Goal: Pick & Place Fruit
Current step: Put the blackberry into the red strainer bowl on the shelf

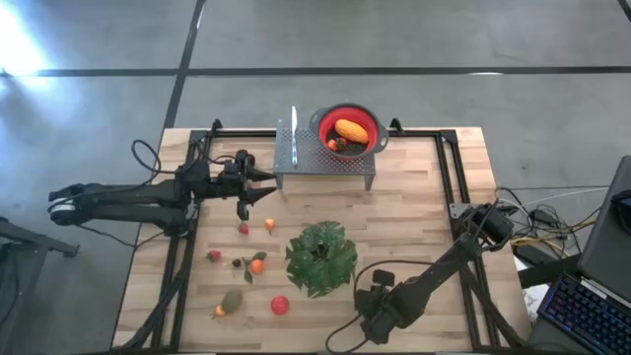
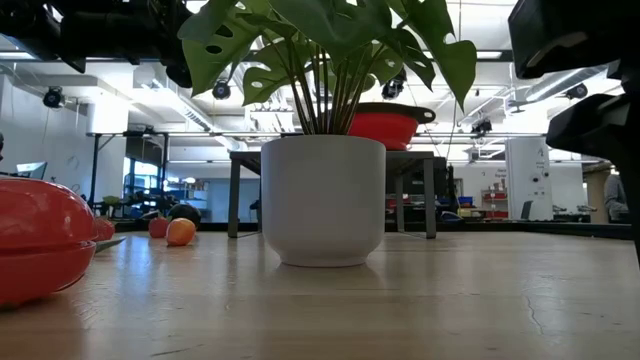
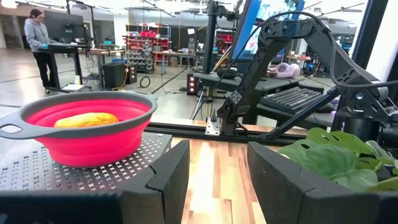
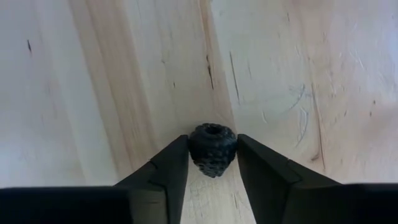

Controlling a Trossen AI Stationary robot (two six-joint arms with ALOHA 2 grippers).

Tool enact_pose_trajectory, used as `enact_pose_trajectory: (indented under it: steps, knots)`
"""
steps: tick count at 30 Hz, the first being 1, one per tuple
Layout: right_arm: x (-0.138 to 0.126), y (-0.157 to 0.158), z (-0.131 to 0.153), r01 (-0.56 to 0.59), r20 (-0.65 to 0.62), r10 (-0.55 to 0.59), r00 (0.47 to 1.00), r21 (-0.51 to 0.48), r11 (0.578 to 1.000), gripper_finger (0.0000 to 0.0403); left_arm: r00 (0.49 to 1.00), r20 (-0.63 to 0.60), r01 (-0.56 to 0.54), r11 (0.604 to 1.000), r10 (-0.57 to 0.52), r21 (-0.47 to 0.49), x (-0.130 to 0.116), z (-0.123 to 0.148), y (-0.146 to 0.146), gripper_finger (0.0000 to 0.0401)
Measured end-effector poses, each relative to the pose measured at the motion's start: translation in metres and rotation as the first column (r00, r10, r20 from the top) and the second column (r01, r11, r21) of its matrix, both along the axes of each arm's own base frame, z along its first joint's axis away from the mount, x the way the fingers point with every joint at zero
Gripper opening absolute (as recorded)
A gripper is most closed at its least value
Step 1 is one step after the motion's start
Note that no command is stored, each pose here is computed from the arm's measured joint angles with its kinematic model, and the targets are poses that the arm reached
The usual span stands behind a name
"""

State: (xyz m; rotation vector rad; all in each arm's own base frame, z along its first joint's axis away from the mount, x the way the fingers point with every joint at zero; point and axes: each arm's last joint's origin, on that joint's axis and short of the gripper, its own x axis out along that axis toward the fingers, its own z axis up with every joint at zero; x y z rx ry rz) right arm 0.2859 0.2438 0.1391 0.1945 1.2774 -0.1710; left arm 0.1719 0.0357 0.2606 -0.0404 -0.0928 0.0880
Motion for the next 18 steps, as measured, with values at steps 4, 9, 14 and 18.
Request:
enact_pose_trajectory:
  steps: [4, 9, 14, 18]
  knots:
    - [0.0, 0.0, 0.0, -0.006, 0.001, 0.006, 1.0, -0.002, 1.0, 0.0105, 1.0, 0.0, 0.0, 1.0, 0.0, 0.0, 0.0, 0.0, 0.0, 0.0167]
    - [0.0, 0.0, 0.0, -0.008, 0.003, 0.008, 1.0, -0.004, 1.0, 0.0097, 1.0, 0.0, 0.0, 1.0, 0.0, 0.0, 0.0, 0.0, 0.0, 0.0167]
    - [-0.001, -0.001, 0.006, -0.008, 0.012, 0.008, 1.0, 0.004, 1.0, 0.011, 1.0, 0.0, 0.0, 1.0, 0.0, 0.0, 0.0, 0.0, 0.0, 0.0167]
    - [-0.006, -0.006, 0.024, -0.004, 0.016, 0.004, 1.0, 0.007, 1.0, 0.0101, 1.0, 0.0, 0.0, 1.0, 0.0, 0.0, 0.0, 0.0, 0.0, 0.0167]
